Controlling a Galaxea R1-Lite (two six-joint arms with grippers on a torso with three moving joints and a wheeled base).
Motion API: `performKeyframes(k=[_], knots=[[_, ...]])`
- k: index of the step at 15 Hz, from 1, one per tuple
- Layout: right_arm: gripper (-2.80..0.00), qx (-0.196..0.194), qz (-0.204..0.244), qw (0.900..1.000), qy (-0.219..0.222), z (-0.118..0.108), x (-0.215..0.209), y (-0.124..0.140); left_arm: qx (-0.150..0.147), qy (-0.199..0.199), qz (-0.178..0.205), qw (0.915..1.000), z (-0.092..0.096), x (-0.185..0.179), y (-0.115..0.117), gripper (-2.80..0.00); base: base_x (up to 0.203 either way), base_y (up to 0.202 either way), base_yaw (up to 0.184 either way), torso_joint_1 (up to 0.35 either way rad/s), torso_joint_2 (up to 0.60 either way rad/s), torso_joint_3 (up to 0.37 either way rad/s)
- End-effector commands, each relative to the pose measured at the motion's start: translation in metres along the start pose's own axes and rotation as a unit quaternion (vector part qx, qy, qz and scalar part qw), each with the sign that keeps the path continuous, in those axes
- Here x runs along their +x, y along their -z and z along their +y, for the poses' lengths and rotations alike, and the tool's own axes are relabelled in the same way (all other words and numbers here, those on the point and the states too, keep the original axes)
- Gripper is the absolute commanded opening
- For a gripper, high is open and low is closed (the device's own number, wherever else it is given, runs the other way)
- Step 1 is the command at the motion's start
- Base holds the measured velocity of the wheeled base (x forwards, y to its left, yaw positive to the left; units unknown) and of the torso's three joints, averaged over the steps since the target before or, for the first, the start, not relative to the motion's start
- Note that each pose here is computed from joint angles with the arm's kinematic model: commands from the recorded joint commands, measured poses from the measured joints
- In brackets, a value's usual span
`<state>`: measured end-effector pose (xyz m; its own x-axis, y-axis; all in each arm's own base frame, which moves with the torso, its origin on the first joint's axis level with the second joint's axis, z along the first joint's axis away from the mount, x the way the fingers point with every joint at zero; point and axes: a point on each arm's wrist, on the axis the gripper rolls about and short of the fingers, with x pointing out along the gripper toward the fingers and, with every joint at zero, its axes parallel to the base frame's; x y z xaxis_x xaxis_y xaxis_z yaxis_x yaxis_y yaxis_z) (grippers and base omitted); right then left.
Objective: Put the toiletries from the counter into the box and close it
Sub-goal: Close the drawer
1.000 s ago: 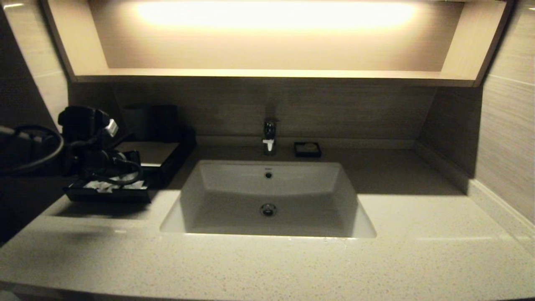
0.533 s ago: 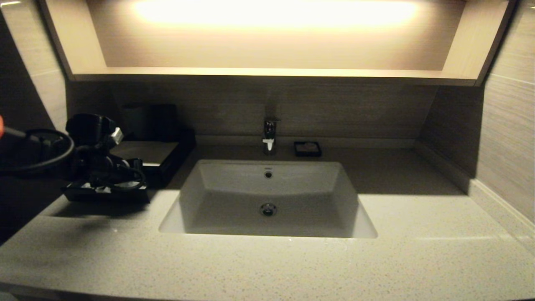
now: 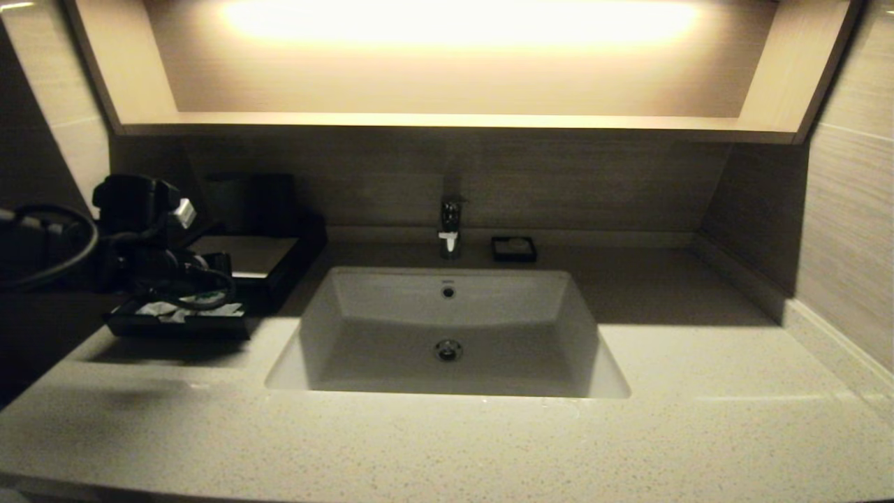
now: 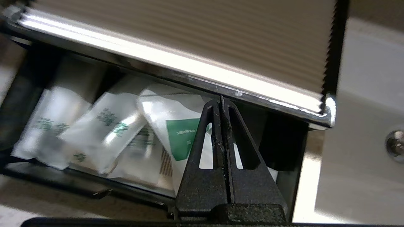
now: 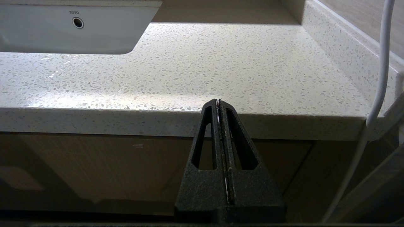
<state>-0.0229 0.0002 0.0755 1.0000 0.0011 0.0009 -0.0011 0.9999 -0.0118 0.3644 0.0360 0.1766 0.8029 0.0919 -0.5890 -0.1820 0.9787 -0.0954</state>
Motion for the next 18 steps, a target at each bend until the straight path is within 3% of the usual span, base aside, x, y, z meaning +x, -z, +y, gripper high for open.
performKeyframes(k=[1,5,7,18], knots=[[-2.8,0.0,0.001,1.0,0.0,0.0,0.0,0.0,-0.002,0.001,-0.018,0.9998,0.0,-0.014,-0.006,-2.8,0.0,0.0,0.0,0.0,0.0,0.0],[-2.8,0.0,0.001,1.0,0.0,0.0,0.0,0.0,-0.006,-0.002,-0.04,0.9992,0.004,-0.039,-0.015,-2.8,0.0,0.0,0.0,0.0,0.0,0.0],[-2.8,0.0,0.001,1.0,0.0,0.0,0.0,0.0,-0.008,-0.007,-0.031,0.9995,0.007,-0.048,-0.015,-2.8,0.0,0.0,0.0,0.0,0.0,0.0],[-2.8,0.0,0.001,1.0,0.0,0.0,0.0,0.0,0.003,-0.022,0.102,0.9946,0.01,-0.074,0.016,-2.8,0.0,0.0,0.0,0.0,0.0,0.0]])
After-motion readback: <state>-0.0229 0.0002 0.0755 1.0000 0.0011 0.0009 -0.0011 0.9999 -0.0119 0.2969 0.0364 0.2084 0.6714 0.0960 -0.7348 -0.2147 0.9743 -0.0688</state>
